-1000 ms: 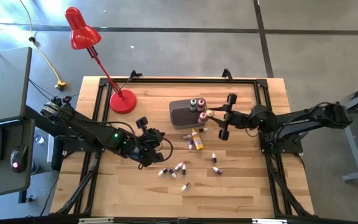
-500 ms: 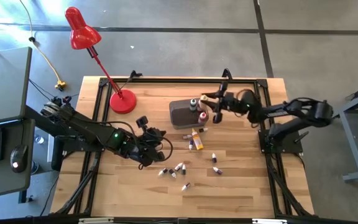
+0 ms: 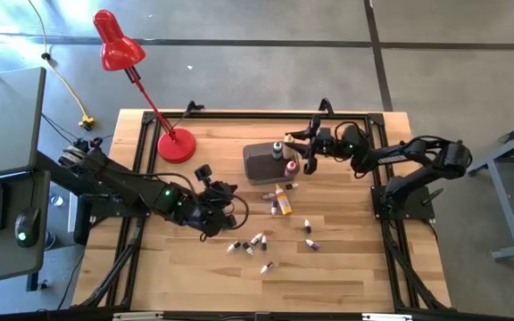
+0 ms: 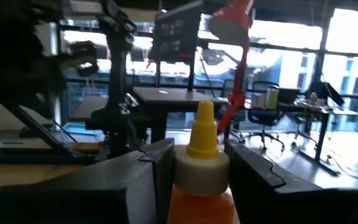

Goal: Pick & Place food coloring
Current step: Put the large yellow food coloring bottle into the black bin

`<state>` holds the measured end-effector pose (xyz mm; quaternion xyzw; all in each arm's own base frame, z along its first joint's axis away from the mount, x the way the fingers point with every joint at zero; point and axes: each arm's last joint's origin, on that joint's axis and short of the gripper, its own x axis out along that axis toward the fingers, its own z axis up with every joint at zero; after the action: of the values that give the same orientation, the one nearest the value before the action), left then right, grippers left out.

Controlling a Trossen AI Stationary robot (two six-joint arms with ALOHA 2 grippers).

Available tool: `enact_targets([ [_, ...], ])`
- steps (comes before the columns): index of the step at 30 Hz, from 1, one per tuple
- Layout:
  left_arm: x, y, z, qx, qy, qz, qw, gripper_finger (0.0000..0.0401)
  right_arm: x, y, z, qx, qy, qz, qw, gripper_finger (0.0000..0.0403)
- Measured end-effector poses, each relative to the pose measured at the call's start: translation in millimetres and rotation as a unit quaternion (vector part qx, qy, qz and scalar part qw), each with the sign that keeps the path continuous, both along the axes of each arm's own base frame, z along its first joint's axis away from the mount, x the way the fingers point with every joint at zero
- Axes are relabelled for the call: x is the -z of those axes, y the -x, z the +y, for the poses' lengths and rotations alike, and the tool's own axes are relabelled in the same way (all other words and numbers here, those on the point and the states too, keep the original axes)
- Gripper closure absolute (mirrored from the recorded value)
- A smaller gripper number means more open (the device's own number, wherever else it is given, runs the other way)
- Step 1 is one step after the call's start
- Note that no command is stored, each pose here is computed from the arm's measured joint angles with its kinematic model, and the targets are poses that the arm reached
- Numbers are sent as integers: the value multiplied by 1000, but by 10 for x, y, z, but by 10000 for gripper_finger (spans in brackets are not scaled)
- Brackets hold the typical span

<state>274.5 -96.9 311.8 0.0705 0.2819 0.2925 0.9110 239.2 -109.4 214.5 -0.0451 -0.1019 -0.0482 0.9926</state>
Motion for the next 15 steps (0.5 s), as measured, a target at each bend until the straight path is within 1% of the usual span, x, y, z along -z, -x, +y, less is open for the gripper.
enact_targets([
  [3,14,-46,103,-4,1,14,1000,387,-71,21,35,-16,12,-14,1000,285],
  [5,15,-79,183,-9,8,17,1000,371,-93,41,29,-13,13,-12,1000,285],
  [10,16,-199,442,-26,42,9,999,306,-86,71,5,-16,2,10,1000,285],
  [13,27,-290,582,-13,47,13,999,265,-59,66,11,-30,0,23,999,285],
  [15,-4,-366,661,-5,47,-8,999,241,-36,62,13,-35,1,35,999,285],
])
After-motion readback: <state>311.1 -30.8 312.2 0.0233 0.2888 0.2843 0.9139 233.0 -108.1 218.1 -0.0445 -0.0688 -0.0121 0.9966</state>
